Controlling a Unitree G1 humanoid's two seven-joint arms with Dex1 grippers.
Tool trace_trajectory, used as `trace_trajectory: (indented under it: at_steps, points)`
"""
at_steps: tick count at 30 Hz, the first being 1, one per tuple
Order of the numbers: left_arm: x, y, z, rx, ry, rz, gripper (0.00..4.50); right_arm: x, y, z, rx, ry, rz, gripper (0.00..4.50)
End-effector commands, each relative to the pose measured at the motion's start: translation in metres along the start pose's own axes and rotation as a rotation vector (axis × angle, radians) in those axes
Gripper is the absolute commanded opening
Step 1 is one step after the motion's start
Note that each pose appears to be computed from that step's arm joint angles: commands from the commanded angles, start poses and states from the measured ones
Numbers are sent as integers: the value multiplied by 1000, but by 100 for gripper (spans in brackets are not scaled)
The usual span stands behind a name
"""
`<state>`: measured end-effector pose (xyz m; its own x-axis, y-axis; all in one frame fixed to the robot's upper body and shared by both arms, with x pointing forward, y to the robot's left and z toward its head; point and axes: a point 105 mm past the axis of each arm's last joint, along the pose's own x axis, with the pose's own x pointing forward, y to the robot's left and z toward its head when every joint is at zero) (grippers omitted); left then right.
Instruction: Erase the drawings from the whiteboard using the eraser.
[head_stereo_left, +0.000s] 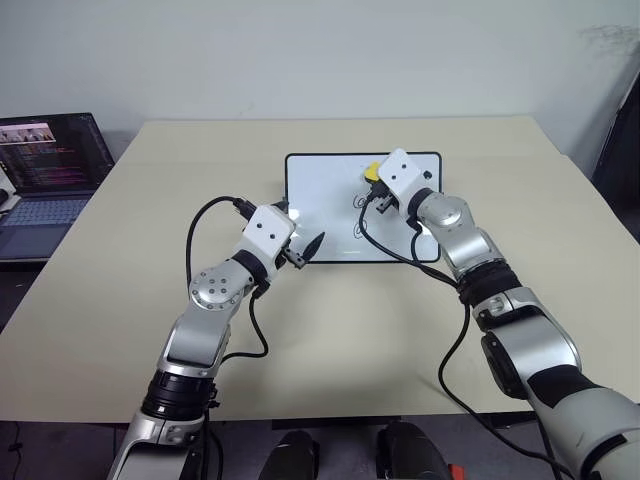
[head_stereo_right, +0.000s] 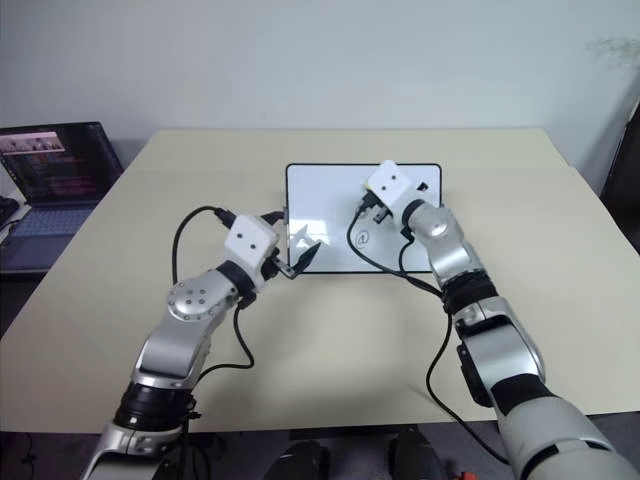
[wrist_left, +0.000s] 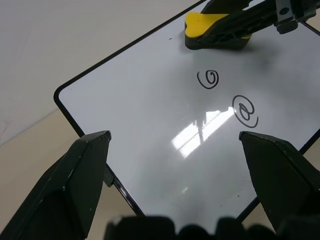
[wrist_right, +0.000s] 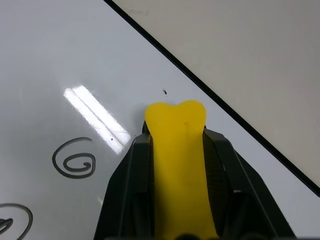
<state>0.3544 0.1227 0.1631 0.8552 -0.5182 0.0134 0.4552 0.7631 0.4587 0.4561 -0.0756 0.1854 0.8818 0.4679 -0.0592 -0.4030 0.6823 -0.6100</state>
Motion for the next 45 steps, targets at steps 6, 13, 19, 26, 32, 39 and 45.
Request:
trace_trajectory:
  at_steps: [6, 13, 19, 26, 32, 39, 45]
  points:
    - [2, 4, 14, 38, -50, -6, 450, -8, -3, -23, 55, 105, -8, 100]
    - [-1, 3, 15, 39, -50, -8, 450, -23, -7, 8, 103, 30, 2, 100]
    - [-4, -2, 18, 22, -66, -43, 450, -40, 2, 24, 167, 18, 67, 100]
    - [-11, -21, 17, -29, -70, -140, 450, -52, 13, 25, 234, 53, 114, 100]
    - [-17, -27, 19, -81, -74, -197, 450, -51, 18, 27, 294, 68, 113, 100]
    - [-24, -18, 5, -66, -25, -146, 450, -45, 22, 36, 307, 42, 112, 100]
    - [-24, -20, 3, -69, -25, -143, 450, -36, 20, 53, 292, -19, 97, 100]
